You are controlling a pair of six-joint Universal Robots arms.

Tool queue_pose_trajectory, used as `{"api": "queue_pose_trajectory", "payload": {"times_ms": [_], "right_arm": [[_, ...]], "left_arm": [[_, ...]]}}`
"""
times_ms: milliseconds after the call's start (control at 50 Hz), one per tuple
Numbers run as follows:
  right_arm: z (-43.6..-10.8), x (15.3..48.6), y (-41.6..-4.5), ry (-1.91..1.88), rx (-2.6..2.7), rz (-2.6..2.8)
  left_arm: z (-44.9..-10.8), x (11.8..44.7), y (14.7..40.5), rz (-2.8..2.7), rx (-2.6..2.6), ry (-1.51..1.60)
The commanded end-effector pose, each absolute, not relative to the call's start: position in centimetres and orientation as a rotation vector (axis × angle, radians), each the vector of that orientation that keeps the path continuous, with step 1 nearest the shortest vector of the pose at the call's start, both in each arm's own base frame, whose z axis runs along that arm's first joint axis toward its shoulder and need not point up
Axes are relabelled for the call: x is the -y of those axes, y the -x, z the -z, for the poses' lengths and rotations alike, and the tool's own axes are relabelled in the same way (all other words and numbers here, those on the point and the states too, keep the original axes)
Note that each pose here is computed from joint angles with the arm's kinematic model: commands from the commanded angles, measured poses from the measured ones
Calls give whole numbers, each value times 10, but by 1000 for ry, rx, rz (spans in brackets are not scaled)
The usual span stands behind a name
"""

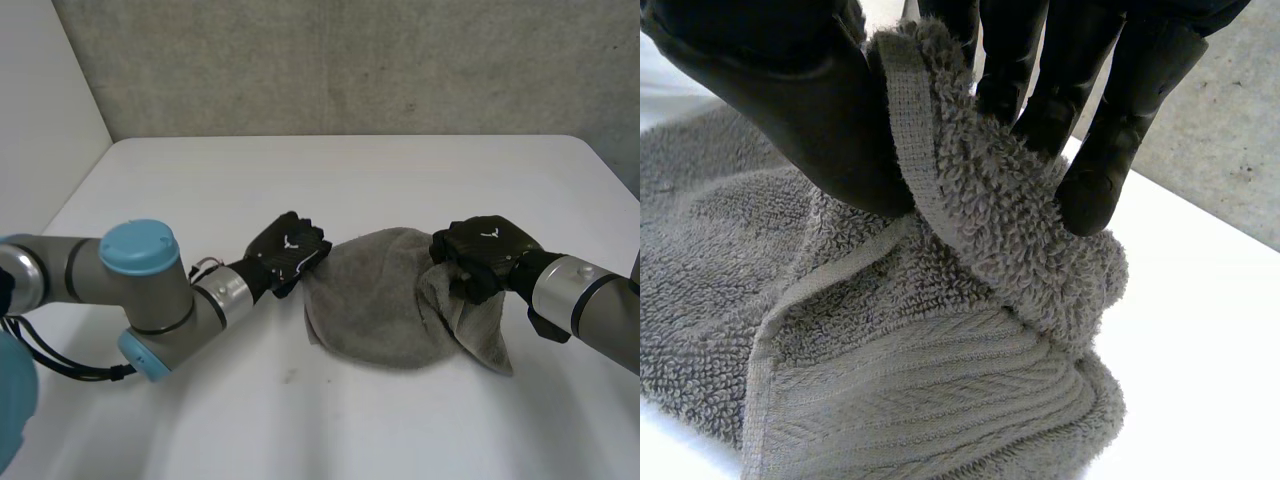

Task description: Fold the towel.

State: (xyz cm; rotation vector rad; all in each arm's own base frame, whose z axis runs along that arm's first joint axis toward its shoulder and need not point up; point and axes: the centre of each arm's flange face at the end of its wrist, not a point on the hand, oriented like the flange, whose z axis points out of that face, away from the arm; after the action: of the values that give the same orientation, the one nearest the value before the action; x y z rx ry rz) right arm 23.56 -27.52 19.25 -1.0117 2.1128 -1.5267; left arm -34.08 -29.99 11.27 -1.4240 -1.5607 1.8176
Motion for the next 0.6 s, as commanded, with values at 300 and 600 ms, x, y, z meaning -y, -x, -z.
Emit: {"api": "queue_pose_trajectory", "payload": {"times_ms": [300, 600], "right_arm": [[-249, 274, -230, 990, -2028, 1708], [-317, 258, -212, 949, -2041, 1768]], "left_arm": [[-297, 227, 264, -2321, 1419, 1254], [-346, 139, 231, -2269, 1410, 1066]]}}
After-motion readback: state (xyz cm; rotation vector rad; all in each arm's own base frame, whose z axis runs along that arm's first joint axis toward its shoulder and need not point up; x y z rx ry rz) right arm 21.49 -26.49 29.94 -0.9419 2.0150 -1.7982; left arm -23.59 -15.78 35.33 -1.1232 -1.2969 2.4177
